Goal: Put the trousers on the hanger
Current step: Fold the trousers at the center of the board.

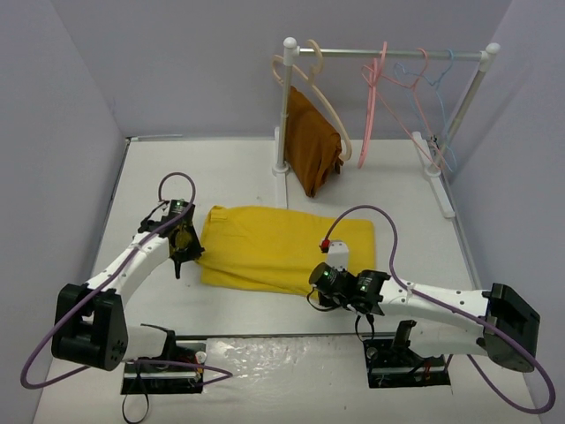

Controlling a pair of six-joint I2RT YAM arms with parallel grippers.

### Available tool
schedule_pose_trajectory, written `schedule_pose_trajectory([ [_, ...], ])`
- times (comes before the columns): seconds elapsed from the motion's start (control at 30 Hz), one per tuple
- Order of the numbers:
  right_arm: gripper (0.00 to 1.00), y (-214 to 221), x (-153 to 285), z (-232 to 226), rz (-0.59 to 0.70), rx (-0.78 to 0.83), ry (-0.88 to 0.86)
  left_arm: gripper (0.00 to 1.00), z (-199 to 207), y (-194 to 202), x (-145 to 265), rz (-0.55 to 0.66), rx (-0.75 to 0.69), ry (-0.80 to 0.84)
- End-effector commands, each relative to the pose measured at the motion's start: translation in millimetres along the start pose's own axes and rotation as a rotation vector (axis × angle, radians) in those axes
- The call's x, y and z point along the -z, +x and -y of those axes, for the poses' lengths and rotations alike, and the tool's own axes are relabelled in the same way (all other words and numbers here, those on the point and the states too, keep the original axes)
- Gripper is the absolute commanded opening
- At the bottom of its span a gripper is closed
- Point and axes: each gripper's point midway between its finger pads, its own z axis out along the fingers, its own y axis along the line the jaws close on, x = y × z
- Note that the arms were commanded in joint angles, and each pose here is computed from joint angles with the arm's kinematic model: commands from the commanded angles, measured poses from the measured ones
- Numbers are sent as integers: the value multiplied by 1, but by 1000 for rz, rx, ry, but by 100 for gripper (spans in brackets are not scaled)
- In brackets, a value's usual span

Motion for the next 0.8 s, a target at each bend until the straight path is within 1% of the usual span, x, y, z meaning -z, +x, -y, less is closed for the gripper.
schedule_pose_trajectory([
  [0.0,17,27,2,21,-76,-3,100,0,-12,-20,5,63,67,-35],
  [0.03,21,24,5,17,-67,-1,89,0,-11,-23,8,72,62,-27],
  [0.07,25,18,8,12,-52,-1,72,3,-9,-27,13,88,56,-12],
  [0.17,40,-14,28,-7,40,-29,-7,24,8,-49,38,176,34,83],
  [0.23,46,-38,41,-11,108,-67,-42,43,24,-62,63,257,18,175],
  [0.27,47,-53,42,-2,136,-115,-21,49,30,-65,71,276,13,205],
  [0.33,48,-76,48,9,163,-156,-28,56,53,-65,88,297,-19,296],
  [0.4,47,-94,48,23,185,-196,-5,57,74,-60,100,315,-54,365],
  [0.47,46,-110,44,41,188,-213,31,57,106,-47,109,327,-112,455],
  [0.57,40,-130,26,56,158,-260,7,56,156,-30,117,348,-187,583],
  [0.67,34,-145,7,59,155,-274,-63,55,204,5,111,306,-318,660],
  [0.77,32,-150,-15,59,144,-292,-107,55,244,35,100,282,-427,713],
])
